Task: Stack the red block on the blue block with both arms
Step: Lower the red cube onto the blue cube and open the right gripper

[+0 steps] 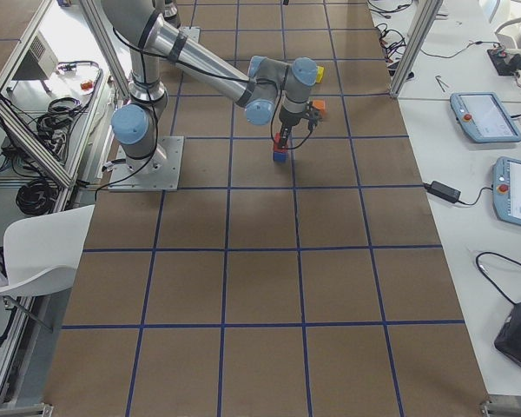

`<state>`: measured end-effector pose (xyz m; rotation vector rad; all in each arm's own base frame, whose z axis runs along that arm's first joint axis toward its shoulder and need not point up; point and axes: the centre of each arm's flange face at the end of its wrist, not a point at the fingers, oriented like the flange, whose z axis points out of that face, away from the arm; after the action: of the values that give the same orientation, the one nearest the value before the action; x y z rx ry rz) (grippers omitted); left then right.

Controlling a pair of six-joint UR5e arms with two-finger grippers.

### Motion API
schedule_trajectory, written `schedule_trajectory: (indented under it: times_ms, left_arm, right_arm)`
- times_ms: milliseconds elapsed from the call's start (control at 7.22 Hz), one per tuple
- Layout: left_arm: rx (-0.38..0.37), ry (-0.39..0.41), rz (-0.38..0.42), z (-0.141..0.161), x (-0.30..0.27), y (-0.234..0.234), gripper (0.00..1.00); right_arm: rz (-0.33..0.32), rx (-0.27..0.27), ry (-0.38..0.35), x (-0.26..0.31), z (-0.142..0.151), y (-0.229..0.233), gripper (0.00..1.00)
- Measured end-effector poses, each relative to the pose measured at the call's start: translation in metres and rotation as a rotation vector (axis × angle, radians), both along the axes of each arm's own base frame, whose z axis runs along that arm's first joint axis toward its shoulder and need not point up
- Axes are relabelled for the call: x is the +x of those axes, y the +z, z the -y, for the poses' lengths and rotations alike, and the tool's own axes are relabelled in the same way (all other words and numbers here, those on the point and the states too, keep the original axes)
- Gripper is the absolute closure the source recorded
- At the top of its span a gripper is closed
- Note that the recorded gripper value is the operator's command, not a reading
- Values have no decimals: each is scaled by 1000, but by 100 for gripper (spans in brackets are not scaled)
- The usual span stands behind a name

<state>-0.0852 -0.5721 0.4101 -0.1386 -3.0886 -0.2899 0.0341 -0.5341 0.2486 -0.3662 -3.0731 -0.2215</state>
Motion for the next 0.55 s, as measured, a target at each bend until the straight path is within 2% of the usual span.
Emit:
schedule_trajectory:
  times_ms: [139,416,554]
  left_arm:
    - [0,4,1,0,0,-1,0]
    - [-1,6,1,0,0,-2,0]
    - [-3,7,1,0,0,-2,0]
  right_arm:
    - [0,0,0,0,0,0,13]
    - [-3,-2,0,0,1,1,9]
    - [-4,-4,1,-1,1,2,0]
